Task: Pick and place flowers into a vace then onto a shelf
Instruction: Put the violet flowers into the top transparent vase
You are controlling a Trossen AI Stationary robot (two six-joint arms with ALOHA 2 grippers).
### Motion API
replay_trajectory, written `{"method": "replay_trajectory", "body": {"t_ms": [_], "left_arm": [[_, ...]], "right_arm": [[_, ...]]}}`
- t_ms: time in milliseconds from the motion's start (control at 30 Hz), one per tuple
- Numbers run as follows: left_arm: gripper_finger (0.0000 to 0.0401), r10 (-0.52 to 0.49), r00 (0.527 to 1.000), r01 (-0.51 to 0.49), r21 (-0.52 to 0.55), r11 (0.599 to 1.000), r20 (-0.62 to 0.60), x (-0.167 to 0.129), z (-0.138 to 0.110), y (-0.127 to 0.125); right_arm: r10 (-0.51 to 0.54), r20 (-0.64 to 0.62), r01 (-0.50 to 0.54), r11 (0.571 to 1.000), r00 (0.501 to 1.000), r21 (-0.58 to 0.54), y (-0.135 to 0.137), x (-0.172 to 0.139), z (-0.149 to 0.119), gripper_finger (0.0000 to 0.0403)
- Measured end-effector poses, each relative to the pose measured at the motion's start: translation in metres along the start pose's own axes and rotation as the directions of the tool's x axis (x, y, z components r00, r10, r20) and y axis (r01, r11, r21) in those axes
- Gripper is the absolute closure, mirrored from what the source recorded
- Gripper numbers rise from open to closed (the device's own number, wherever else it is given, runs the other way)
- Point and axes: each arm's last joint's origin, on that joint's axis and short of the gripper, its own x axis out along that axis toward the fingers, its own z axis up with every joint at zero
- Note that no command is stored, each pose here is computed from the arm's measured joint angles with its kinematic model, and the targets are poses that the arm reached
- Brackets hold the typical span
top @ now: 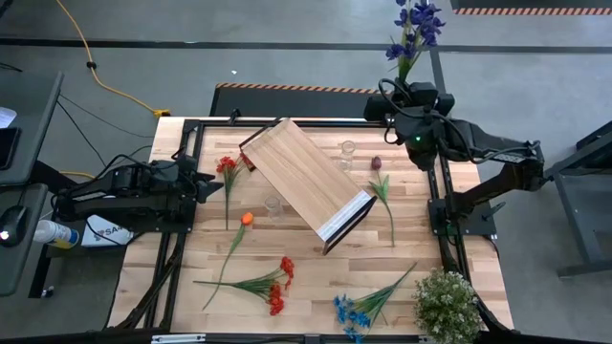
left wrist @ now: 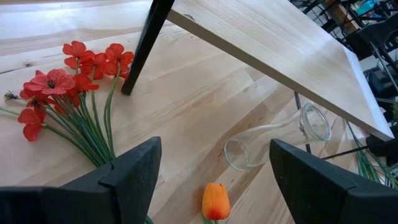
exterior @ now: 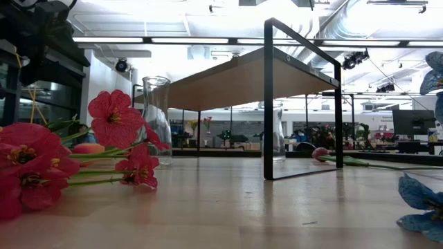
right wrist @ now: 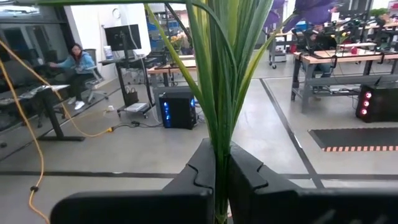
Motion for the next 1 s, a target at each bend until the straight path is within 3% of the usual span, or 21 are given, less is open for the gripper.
{"method": "replay_trajectory", "body": {"t_ms": [633,1000], "left_arm": [[0.0068,-0.014,1.000,0.014,0.000,1.000,-0.015,0.000,0.000,0.000],[0.0068,0.007,0.999,-0.006,0.007,1.000,-0.034,0.000,-0.002,0.002]], "right_arm": [[-0.067,-0.054,0.061,0.992,0.996,-0.108,0.050,0.036,-0.060,0.0394],[-0.117,-0.068,0.103,0.979,0.991,-0.174,0.046,0.039,-0.077,0.0393]]}}
